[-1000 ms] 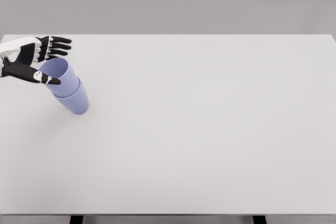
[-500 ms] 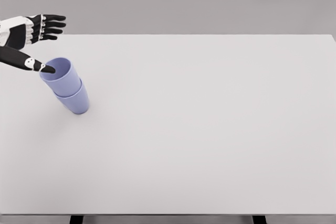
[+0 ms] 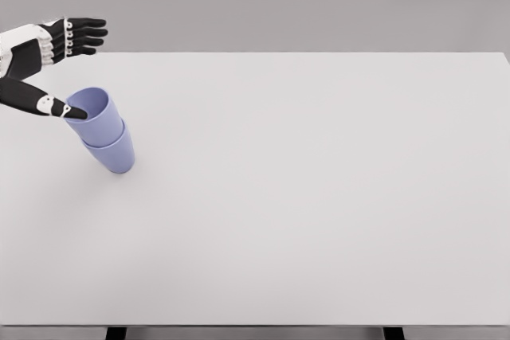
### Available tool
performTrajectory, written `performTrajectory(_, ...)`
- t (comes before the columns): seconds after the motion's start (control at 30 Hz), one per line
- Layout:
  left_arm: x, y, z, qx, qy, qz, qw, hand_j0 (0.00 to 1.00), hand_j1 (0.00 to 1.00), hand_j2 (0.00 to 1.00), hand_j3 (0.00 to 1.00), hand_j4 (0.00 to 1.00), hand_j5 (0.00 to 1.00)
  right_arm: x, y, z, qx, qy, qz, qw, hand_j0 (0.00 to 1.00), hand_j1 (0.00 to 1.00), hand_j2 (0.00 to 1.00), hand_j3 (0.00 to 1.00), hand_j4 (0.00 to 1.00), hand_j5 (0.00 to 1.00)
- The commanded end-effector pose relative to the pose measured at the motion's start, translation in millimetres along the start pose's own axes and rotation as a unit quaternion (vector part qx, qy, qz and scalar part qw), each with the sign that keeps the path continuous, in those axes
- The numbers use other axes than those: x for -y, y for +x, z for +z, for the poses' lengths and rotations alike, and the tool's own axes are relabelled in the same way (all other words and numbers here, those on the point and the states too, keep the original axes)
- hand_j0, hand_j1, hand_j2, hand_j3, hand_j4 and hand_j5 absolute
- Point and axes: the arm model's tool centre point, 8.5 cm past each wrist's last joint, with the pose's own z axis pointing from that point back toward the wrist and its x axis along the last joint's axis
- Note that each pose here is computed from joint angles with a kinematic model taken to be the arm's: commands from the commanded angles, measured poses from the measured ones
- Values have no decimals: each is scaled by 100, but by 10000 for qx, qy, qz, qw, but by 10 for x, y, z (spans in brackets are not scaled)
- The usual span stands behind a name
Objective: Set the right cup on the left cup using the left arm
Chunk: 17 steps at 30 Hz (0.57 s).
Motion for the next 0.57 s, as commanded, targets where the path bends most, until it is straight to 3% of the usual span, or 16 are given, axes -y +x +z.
performTrajectory(0.0,-2,17,-1,58,9,-27,10000,100,100,100,100,100,100,1,0,0,0,0,-1,10000,100,100,100,100,100,100)
performTrajectory(0.13,25,23,-32,192,0,-16,9998,100,100,100,100,100,100,1,0,0,0,0,-1,10000,100,100,100,100,100,100)
performTrajectory(0.53,41,-14,-30,116,-13,45,9999,100,100,100,100,100,100,1,0,0,0,0,-1,10000,100,100,100,100,100,100)
